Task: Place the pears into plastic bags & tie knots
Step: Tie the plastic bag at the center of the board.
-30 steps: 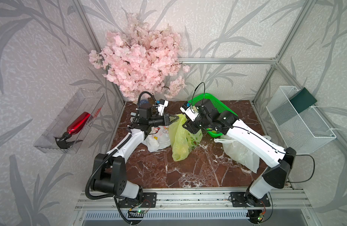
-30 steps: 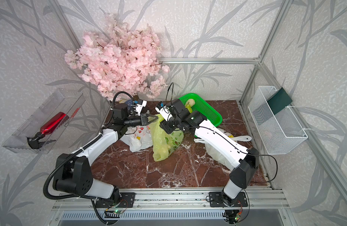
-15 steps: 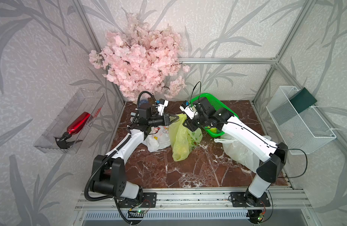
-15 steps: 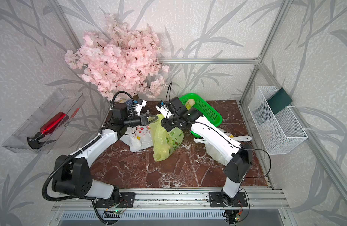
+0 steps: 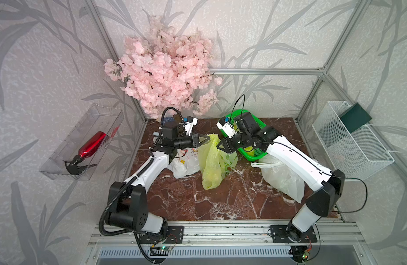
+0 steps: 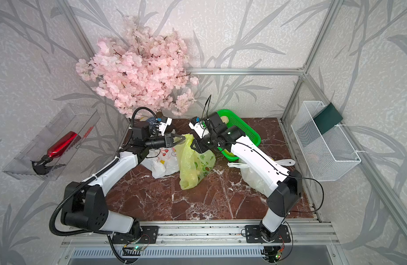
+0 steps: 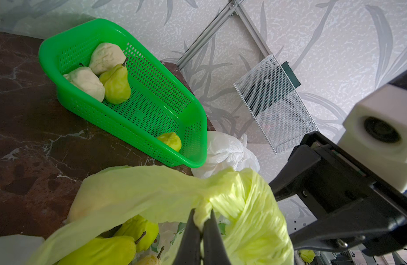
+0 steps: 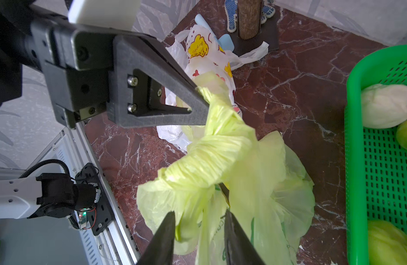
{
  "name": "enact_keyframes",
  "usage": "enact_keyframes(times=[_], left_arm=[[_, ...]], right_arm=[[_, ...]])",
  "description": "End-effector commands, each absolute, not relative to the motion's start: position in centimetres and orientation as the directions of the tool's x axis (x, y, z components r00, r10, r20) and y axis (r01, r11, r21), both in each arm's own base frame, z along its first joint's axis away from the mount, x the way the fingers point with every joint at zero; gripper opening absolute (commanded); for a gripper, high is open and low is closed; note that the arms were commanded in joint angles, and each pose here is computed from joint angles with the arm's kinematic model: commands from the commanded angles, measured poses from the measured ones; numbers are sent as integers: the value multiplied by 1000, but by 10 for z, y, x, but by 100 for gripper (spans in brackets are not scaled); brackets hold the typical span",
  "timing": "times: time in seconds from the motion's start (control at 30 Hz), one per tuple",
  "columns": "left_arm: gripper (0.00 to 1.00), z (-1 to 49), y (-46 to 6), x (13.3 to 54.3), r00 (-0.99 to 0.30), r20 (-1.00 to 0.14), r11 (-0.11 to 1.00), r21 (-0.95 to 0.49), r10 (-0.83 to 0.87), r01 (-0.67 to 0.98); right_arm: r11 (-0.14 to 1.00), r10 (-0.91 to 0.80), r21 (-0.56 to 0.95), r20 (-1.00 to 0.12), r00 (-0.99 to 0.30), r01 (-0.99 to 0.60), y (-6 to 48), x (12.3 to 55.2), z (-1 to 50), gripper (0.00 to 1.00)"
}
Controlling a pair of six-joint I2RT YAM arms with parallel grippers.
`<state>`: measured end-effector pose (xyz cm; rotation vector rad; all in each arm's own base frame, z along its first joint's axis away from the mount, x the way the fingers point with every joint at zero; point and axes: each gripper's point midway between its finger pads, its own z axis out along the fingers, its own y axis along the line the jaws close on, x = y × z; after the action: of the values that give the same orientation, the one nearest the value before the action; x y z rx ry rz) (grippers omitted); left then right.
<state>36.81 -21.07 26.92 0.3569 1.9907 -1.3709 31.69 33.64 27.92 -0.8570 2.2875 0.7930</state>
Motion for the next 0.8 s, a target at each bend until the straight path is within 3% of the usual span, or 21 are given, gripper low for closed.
enact_keyframes(times=[0.0,0.43,0.63,0.77], left_arm=[[0,290,-212,364,-691,-708,392,-682,-146,617],[0,291,-213,364,-693,-706,389,-686,-148,615],[0,291,-211,362,-689,-711,398,-678,-142,618],[0,292,-203,360,-681,-717,450,-662,-150,599]], right_arm=[[615,-371,334,-677,-636,-714,335,316,284,35],[637,-392,323,-645,-655,-700,341,327,267,34],[638,-380,331,-650,-658,-695,342,328,271,15],[629,-321,375,-673,-666,-681,334,326,295,10]])
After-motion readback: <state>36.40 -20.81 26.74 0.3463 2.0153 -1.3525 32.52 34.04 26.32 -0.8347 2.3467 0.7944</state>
